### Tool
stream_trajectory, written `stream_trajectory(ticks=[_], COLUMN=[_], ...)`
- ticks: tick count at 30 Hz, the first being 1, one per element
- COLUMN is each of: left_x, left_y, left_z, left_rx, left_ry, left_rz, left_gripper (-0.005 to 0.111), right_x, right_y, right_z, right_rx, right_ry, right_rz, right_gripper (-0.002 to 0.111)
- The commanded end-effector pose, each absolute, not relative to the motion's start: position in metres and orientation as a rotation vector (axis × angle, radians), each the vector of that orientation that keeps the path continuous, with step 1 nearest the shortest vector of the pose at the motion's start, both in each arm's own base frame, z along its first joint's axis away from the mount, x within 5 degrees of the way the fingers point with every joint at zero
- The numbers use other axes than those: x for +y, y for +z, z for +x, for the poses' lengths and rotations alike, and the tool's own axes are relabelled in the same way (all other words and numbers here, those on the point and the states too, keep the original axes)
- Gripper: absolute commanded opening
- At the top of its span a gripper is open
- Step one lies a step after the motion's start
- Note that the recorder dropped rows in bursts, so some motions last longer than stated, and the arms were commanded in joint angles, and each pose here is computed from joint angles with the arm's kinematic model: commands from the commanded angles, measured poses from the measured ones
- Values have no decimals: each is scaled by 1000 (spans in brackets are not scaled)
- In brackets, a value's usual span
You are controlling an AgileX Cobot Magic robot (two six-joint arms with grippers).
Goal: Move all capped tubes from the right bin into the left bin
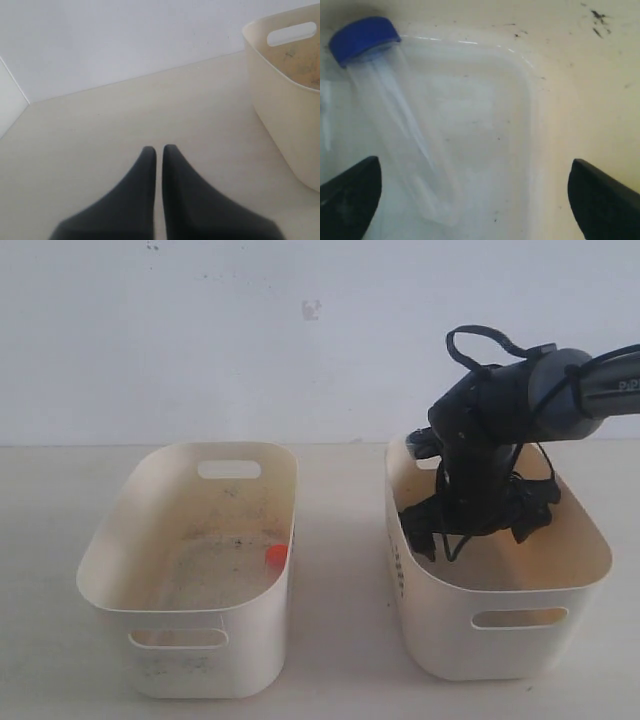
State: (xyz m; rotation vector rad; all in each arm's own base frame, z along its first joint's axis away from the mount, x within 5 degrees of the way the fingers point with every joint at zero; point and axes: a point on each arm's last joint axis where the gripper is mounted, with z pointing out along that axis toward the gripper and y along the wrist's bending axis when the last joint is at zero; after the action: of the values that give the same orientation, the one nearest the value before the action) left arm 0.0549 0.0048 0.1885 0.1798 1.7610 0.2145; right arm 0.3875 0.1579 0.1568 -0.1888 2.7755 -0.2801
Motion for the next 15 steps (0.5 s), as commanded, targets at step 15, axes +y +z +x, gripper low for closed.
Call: stream_trajectory(ticks=[15], left_x=[5], left_y=[188], left_z=[55], left_rx=[1755], left_ry=[215], left_rz=[184], left_gripper=[4], right_x=[175], right_y=[140], right_z=[395], right_rx=[2729], right_ry=[-52], right_rz=[-339], right_gripper=[94])
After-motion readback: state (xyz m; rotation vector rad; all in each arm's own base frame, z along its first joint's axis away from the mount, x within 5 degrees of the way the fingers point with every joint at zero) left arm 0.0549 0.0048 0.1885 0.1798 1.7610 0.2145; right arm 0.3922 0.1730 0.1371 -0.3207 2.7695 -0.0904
